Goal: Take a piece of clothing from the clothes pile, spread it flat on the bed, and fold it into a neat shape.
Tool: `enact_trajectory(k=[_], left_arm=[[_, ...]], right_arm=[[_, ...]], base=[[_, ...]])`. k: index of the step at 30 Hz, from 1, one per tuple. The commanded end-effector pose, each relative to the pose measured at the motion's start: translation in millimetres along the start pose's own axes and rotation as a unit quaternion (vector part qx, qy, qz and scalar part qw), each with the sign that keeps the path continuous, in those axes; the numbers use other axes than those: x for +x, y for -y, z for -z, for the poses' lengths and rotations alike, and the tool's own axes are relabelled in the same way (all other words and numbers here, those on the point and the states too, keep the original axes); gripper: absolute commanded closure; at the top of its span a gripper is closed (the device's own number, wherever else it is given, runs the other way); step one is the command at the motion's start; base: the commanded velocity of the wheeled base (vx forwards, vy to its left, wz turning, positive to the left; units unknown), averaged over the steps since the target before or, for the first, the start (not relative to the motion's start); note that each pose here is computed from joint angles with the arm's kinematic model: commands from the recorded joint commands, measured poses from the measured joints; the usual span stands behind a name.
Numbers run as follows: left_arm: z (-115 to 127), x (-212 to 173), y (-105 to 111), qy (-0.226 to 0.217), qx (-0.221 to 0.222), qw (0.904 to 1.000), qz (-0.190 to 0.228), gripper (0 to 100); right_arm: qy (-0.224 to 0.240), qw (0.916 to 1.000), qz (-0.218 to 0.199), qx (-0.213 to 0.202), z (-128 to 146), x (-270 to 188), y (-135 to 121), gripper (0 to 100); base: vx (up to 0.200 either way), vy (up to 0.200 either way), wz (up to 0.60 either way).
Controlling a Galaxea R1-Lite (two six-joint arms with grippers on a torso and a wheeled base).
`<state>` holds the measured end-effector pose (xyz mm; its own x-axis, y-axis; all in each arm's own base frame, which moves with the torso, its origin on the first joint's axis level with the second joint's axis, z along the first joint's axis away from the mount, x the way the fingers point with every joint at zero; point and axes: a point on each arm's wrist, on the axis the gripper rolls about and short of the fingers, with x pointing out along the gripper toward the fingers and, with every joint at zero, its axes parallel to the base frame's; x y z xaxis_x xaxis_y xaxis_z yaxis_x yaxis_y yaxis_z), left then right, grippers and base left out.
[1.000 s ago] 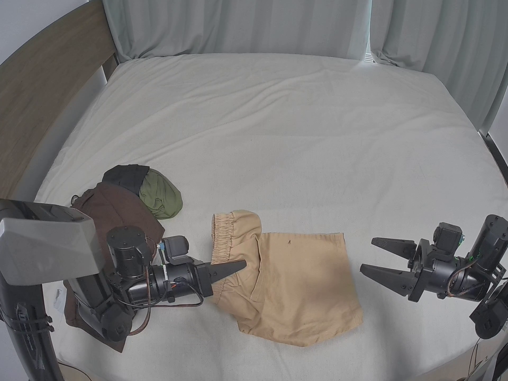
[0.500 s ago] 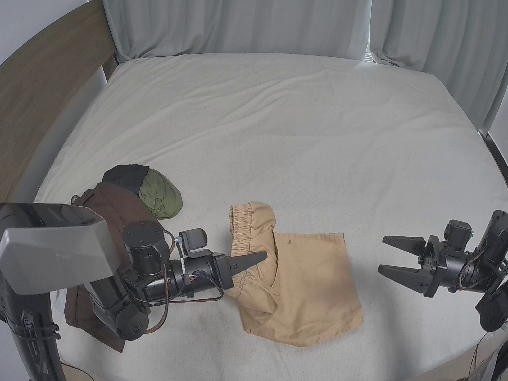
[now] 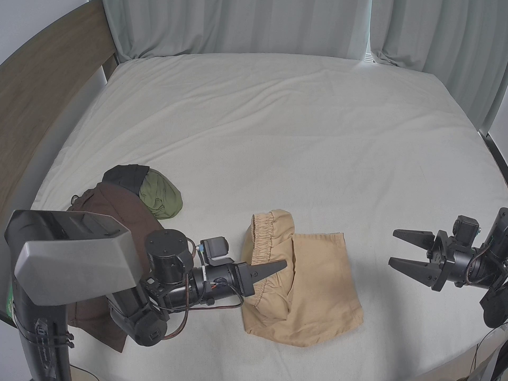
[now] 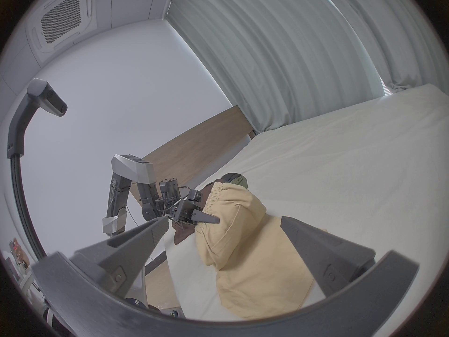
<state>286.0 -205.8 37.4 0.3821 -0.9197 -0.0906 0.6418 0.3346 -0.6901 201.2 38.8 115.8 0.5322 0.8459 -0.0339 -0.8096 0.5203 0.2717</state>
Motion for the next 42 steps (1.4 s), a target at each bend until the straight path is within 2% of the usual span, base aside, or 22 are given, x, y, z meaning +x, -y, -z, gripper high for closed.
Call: enact_trajectory(k=[1,8,12,22,34,35,42], left_arm=[[12,15,-7,-0.006,-0.005,1.0000,-0.005,100],[27,32,-18,-0.009,-0.015,0.9997,-0.018,100],[27,37,-17,0.002,-0.026,0.9994,-0.023,100],[33,42,-15,-0.005,-0.043,0.9989,-0.019,100],[38,47,-23,-0.006,-0.041,0.9989,-0.023,100],[38,48,-23,-0.006,-0.042,0.9989,-0.023,0],[34,51,-20,0.006,-0.037,0.9991,-0.021,0]], right_arm=[[0.003,1.0000,0.000,-0.002,-2,0,-1,0],[0.002,1.0000,0.001,-0.002,-1,-1,-1,0],[0.002,1.0000,0.003,0.000,-1,-1,0,0],[-0.001,1.0000,0.003,0.004,1,-1,0,0],[-0.004,1.0000,0.000,0.005,2,0,0,0],[-0.004,1.0000,0.000,0.005,2,0,0,0],[-0.004,1.0000,0.001,0.006,3,0,0,0]], base=[[0.000,0.000,0.00],[0.000,0.000,0.00],[0.000,0.000,0.00],[0.000,0.000,0.00],[0.000,0.000,0.00],[0.000,0.000,0.00],[0.000,0.000,0.00]])
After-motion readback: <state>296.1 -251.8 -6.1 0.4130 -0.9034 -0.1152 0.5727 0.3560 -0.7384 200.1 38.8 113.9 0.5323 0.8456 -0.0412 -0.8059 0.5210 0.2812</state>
